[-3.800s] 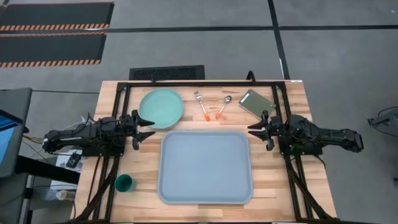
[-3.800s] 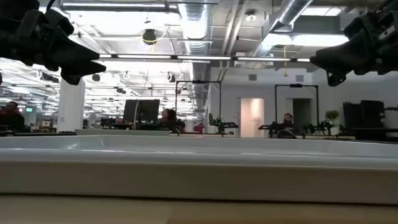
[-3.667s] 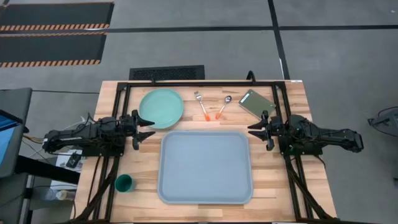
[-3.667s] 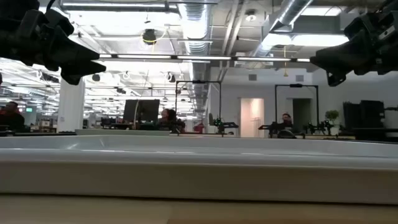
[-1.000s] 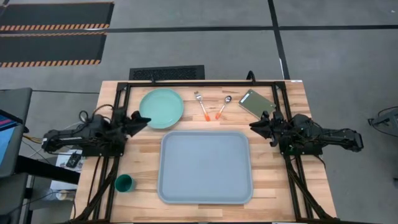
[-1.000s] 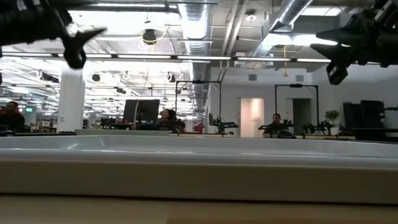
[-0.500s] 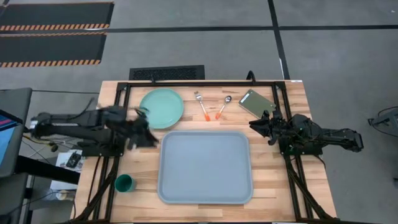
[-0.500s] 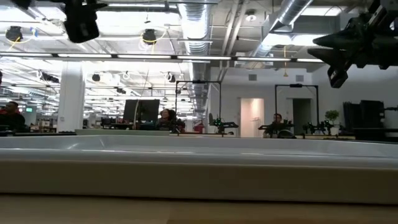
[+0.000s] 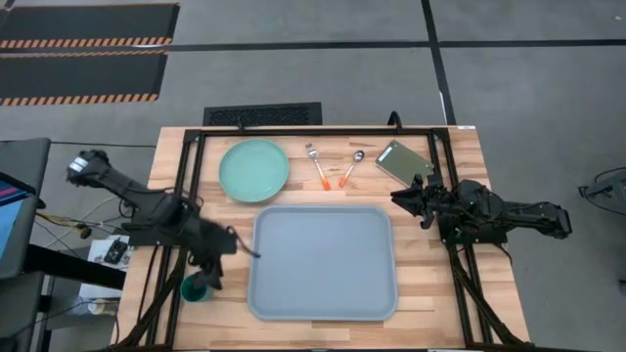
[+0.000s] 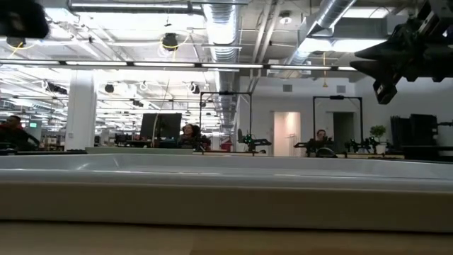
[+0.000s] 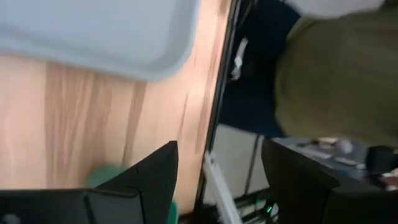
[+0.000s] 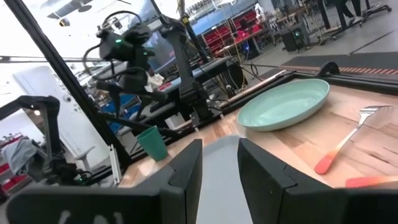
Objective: Pick and place plate/cup/fork/spoon on tray
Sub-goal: Put the green cup on the gray tray
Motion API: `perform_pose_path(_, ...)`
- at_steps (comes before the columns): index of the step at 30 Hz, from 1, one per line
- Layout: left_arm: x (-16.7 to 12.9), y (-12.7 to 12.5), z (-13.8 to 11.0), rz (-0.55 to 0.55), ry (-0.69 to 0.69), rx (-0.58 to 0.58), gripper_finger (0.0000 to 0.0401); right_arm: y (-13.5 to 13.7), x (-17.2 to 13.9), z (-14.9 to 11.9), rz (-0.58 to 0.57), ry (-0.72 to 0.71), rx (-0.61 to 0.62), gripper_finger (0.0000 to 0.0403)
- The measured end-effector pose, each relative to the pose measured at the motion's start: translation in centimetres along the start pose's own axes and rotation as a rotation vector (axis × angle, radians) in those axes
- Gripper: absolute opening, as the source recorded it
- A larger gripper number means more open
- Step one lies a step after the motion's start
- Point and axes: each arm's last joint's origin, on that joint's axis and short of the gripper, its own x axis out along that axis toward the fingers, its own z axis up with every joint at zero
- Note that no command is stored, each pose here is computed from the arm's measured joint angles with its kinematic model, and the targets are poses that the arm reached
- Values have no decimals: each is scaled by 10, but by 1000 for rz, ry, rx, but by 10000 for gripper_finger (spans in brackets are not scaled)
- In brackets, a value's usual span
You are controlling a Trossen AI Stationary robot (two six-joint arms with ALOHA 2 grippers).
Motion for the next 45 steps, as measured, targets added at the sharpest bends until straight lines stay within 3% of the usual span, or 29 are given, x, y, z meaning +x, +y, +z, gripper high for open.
perform_pose_path(6,2,-6,-28,241,3,44,219,-1,0,-2,-9,16,1,129)
perform_pose_path(11,2,-2,-46,358,88,29,219,-2,0,-4,-22,40,1,129)
perform_pose_path(19,7,-4,-57,406,56,116,219,-4,0,-6,-41,63,10,129)
perform_pose_path(29,23,13,-70,477,109,118,219,-4,0,-6,-41,63,10,129)
perform_pose_path(45,46,36,-80,488,165,99,216,-4,0,-6,-41,65,12,129)
